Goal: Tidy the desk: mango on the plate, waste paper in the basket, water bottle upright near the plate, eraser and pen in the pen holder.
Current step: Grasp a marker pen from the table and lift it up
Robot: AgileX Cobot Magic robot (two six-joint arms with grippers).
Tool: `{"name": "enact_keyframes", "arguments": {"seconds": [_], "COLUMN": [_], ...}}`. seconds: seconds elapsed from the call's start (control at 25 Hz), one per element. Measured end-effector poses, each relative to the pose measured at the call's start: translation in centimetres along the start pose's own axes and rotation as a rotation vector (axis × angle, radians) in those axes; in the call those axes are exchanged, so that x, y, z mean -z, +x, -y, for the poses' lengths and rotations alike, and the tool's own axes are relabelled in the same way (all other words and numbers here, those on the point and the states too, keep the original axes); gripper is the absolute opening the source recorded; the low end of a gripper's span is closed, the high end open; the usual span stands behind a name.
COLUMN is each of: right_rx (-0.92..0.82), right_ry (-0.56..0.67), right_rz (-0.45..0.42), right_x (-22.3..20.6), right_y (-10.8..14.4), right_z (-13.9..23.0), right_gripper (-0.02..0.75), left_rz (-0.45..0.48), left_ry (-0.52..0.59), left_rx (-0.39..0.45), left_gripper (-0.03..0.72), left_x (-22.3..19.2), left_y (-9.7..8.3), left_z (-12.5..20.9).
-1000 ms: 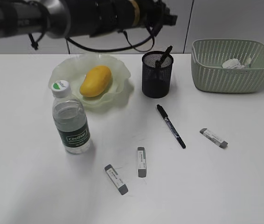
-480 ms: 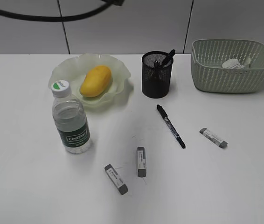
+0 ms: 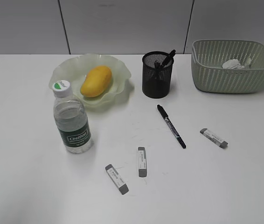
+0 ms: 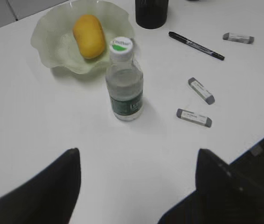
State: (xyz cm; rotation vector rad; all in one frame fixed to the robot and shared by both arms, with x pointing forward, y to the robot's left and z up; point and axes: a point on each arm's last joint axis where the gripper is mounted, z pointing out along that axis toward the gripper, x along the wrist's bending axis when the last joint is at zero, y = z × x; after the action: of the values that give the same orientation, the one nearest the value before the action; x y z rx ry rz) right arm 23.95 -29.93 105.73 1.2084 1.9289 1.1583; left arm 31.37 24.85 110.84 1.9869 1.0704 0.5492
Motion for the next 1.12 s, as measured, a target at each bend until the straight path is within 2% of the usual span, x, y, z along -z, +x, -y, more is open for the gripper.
{"name": "enact_keyframes", "arguments": {"seconds": [0.28,0.48,0.6,0.76,0.84,1.0,1.12], "right_rx": [0.0,0.0,0.001,-0.006,-0.018,-0.069,-0.112], "right_ry": [-0.001,0.0,0.022,0.199,0.353,0.556,0.628], "right_rz": [-0.001,-0.001,-0.003,-0.016,-0.026,-0.044,-0.055], "right_x": [0.0,-0.4,-2.6,-9.8,-15.3,-25.9,-33.4], "right_y": [0.0,0.0,0.0,0.1,0.2,0.6,0.9], "right_z": [0.0,-0.9,-3.1,-6.1,-7.3,-9.0,-9.7], "right_gripper": [0.371,0.37,0.37,0.37,0.37,0.37,0.37], "left_rz": [0.033,0.058,0.061,0.06,0.04,-0.082,-0.194], "left_ry": [-0.13,-0.203,-0.206,-0.207,-0.208,-0.212,-0.214], "left_rx": [-0.002,0.017,0.018,0.019,0.031,0.102,0.167], "left_gripper": [0.561,0.551,0.55,0.546,0.537,0.517,0.51], "left_x": [4.6,5.3,5.4,5.4,5.4,5.6,5.7], "left_y": [1.5,1.7,1.7,1.7,1.7,1.5,1.4], "left_z": [7.7,9.4,9.5,9.5,9.5,9.6,9.7]}}
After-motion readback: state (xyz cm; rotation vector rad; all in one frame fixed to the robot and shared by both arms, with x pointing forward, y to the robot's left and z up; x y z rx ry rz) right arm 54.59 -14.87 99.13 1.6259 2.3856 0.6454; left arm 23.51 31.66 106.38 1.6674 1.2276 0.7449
